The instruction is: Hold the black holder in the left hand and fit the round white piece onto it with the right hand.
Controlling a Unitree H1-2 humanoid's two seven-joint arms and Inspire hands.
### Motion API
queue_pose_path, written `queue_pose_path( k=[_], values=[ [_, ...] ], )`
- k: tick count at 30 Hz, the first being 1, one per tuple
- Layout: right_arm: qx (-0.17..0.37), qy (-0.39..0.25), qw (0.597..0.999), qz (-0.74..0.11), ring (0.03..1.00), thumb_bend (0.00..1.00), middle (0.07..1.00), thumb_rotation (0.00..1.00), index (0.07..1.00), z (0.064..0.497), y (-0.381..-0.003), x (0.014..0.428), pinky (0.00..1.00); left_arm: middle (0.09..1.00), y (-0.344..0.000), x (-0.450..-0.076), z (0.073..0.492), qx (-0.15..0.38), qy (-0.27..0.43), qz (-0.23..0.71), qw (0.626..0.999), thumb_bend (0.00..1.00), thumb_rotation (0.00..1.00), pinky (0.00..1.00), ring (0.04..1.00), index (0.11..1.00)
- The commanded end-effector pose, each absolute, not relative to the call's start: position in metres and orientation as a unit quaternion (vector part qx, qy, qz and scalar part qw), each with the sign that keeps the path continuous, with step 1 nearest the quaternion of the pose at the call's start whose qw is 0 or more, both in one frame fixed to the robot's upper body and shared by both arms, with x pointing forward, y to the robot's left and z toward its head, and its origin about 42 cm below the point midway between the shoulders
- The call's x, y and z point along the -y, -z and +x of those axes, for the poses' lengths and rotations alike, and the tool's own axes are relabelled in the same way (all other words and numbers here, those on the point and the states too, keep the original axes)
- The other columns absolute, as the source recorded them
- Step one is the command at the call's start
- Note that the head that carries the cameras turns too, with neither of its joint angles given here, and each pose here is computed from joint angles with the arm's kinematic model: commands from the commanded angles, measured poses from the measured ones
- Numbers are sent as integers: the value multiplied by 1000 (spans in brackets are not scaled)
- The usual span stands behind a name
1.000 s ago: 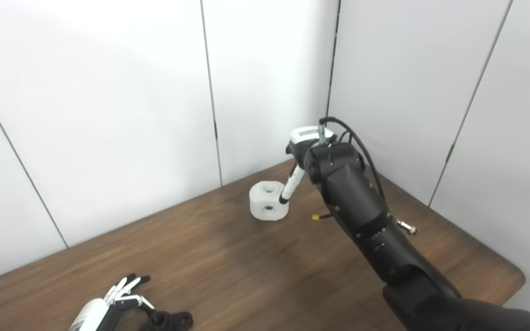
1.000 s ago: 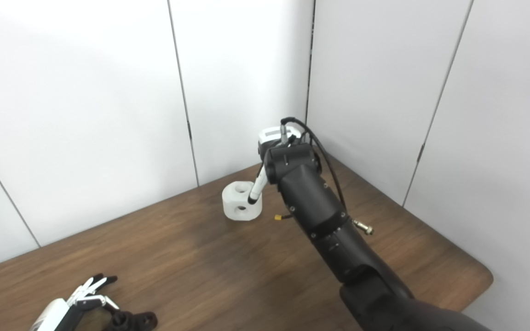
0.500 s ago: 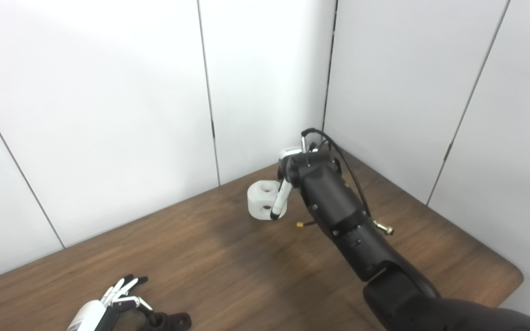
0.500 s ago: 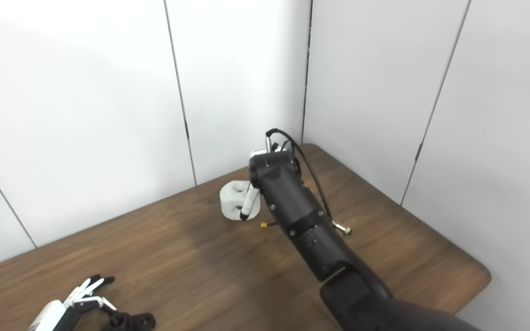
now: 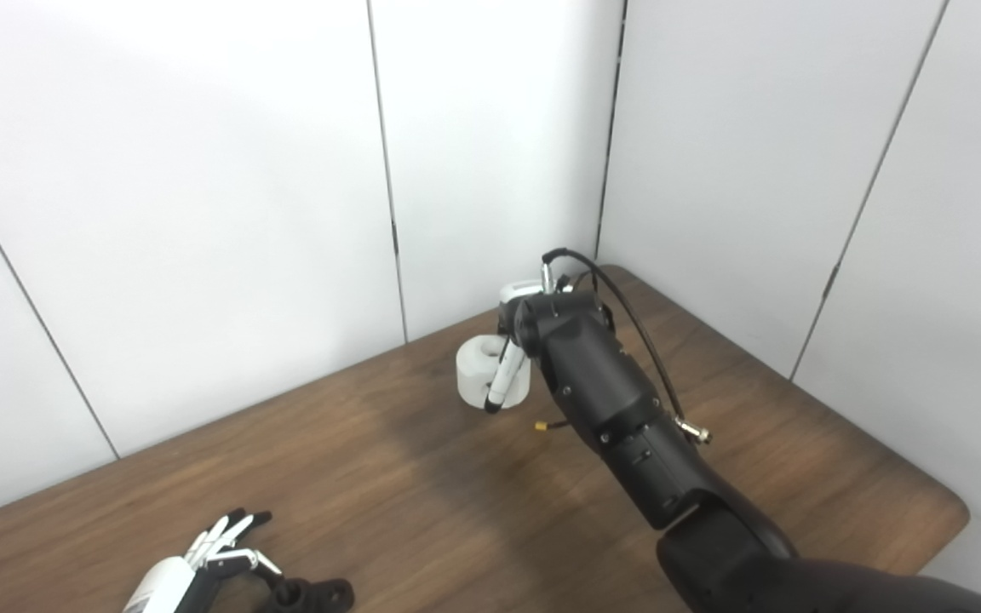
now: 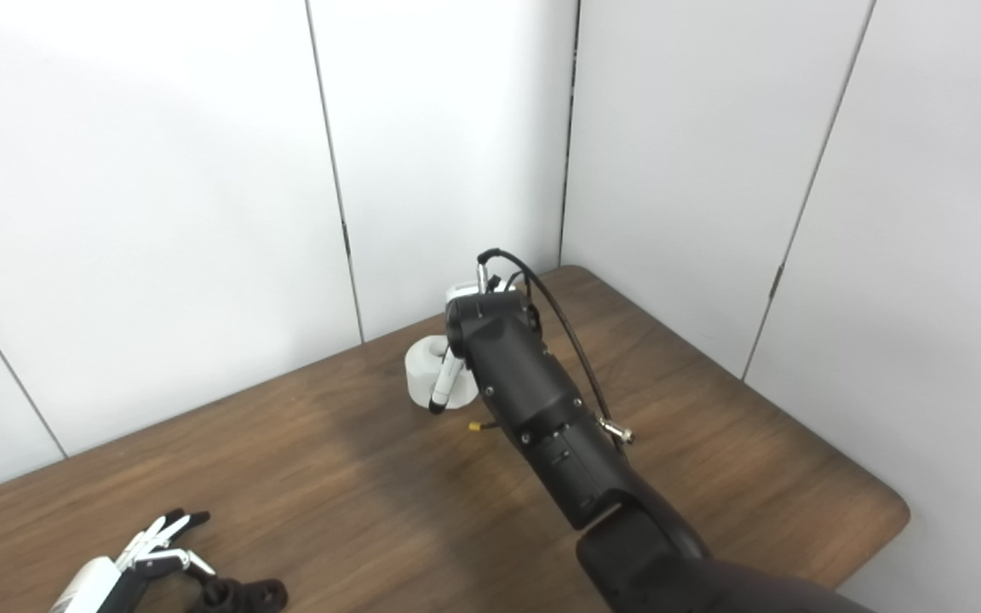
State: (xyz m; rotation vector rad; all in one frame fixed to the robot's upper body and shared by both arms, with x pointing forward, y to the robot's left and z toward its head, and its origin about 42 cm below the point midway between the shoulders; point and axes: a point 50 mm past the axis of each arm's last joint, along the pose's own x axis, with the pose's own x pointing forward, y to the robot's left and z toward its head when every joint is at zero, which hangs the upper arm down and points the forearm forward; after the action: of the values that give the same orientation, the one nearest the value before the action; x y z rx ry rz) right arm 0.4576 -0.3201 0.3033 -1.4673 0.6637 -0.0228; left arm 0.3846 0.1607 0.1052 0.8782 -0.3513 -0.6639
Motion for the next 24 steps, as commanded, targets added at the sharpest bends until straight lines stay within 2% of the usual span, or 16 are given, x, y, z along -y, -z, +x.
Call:
queue_pose_path(
  k=[1, 5, 10, 17, 24],
  values=[
    [-262, 46, 699, -664, 996, 940, 979, 363, 743, 460, -328, 325, 899, 936, -46, -187, 347, 44, 345, 446, 825, 523, 53, 1000, 1000, 484],
    [-245, 56, 704, -664, 973, 928, 954, 341, 719, 459, -324, 327, 892, 933, -45, -187, 346, 44, 344, 444, 826, 523, 53, 1000, 1000, 484],
    [-196, 99, 715, -663, 910, 881, 904, 264, 709, 457, -315, 327, 819, 930, -46, -187, 345, 47, 342, 441, 828, 523, 53, 1000, 1000, 484],
    [-147, 136, 713, -672, 873, 826, 839, 179, 571, 455, -302, 326, 842, 928, -47, -187, 342, 52, 340, 435, 832, 523, 52, 1000, 1000, 484],
    [-108, 155, 707, -682, 800, 823, 780, 158, 578, 454, -282, 327, 776, 927, -47, -186, 341, 56, 338, 434, 833, 523, 53, 1000, 1000, 484]
  ],
)
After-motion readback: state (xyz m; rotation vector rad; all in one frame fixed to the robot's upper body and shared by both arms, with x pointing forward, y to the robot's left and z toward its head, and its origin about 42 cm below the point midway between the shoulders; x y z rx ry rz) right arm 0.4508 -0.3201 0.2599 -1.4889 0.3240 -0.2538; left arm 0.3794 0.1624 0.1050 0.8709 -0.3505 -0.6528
